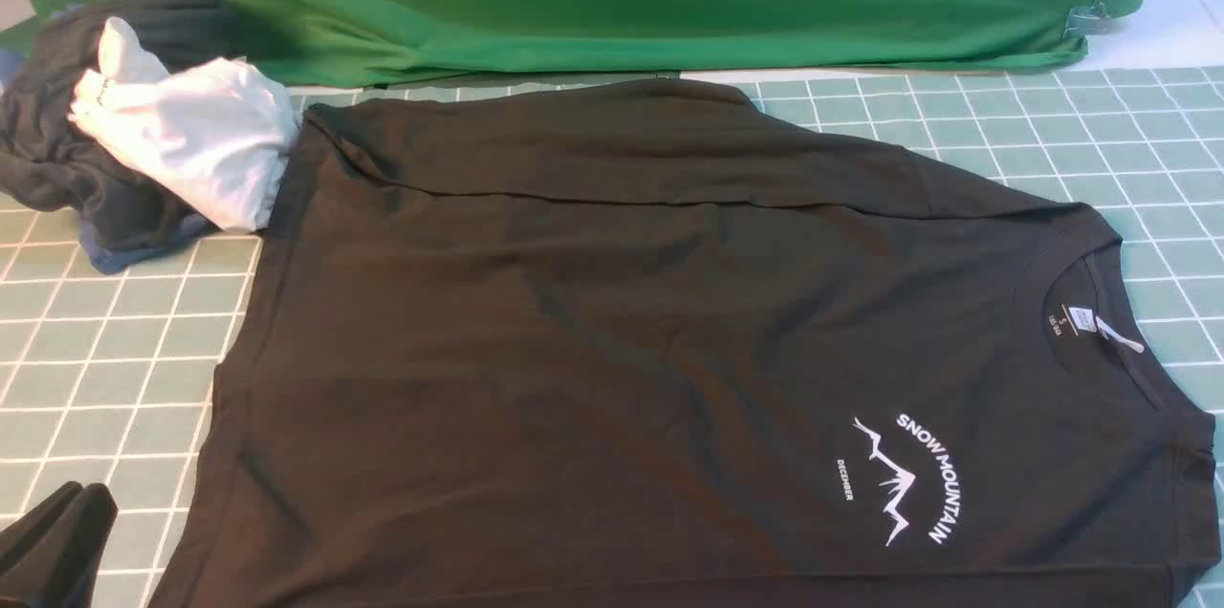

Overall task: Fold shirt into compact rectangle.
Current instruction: 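Grasp the left edge of the dark T-shirt lying flat on the table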

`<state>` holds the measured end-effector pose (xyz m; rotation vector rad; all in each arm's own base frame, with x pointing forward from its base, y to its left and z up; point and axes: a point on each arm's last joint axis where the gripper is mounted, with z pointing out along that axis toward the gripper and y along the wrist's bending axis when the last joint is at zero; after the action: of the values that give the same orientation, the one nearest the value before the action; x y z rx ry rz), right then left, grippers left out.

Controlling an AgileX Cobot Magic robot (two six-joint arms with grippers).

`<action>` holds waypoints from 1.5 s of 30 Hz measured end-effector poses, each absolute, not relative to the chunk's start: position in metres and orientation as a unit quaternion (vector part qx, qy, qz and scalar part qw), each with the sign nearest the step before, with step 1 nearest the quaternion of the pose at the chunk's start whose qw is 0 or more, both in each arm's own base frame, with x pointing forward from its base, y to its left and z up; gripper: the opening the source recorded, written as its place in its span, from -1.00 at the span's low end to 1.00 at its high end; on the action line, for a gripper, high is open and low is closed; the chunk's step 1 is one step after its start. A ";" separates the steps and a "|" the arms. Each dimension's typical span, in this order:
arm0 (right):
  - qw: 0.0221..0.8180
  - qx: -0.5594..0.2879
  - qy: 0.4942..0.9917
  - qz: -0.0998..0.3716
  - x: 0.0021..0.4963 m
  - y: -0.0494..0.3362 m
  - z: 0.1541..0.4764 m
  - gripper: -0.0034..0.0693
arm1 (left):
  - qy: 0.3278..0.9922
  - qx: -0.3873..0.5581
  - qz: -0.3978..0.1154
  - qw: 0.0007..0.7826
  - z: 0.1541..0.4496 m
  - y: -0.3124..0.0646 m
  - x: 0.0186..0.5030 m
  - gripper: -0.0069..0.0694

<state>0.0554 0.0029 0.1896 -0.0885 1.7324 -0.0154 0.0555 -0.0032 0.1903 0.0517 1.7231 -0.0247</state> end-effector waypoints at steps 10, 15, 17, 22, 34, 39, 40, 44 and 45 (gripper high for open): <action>0.647 -0.039 0.762 -0.007 0.055 0.003 0.190 -0.25 | 0.759 0.023 -0.011 0.651 0.190 -0.003 0.056 -0.78; 0.647 -0.039 0.762 -0.007 0.055 0.003 0.190 -0.25 | 0.759 0.023 -0.011 0.651 0.190 -0.003 0.056 -0.78; 0.647 -0.039 0.762 -0.007 0.055 0.003 0.190 -0.25 | 0.759 0.024 -0.009 0.651 0.190 -0.003 0.056 -0.78; 0.647 -0.039 0.762 -0.007 0.055 0.003 0.190 -0.25 | 0.746 0.025 -0.005 0.665 0.194 -0.003 0.056 -0.78; 0.647 -0.039 0.762 -0.007 0.055 0.003 0.190 -0.25 | 0.606 -0.180 -0.206 0.747 0.222 0.003 0.055 -0.78; 0.656 -0.021 0.755 0.013 0.056 0.004 0.192 -0.25 | 0.505 -0.210 -0.230 0.805 0.241 0.011 0.048 -0.78; 0.657 -0.017 0.753 0.016 0.056 0.004 0.192 -0.25 | 0.494 -0.211 -0.231 0.811 0.243 0.011 0.047 -0.78; 0.730 0.068 0.675 0.088 0.057 0.001 0.211 -0.25 | 0.406 -0.203 -0.255 0.854 0.268 0.014 0.036 -0.78; 0.745 0.085 0.653 0.105 0.056 0.000 0.216 -0.25 | 0.408 -0.197 -0.260 0.853 0.275 0.012 0.035 -0.78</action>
<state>0.0560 0.0003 0.2160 0.1855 1.4300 0.2293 0.0347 0.0123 0.2748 -0.4136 0.8597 -0.5476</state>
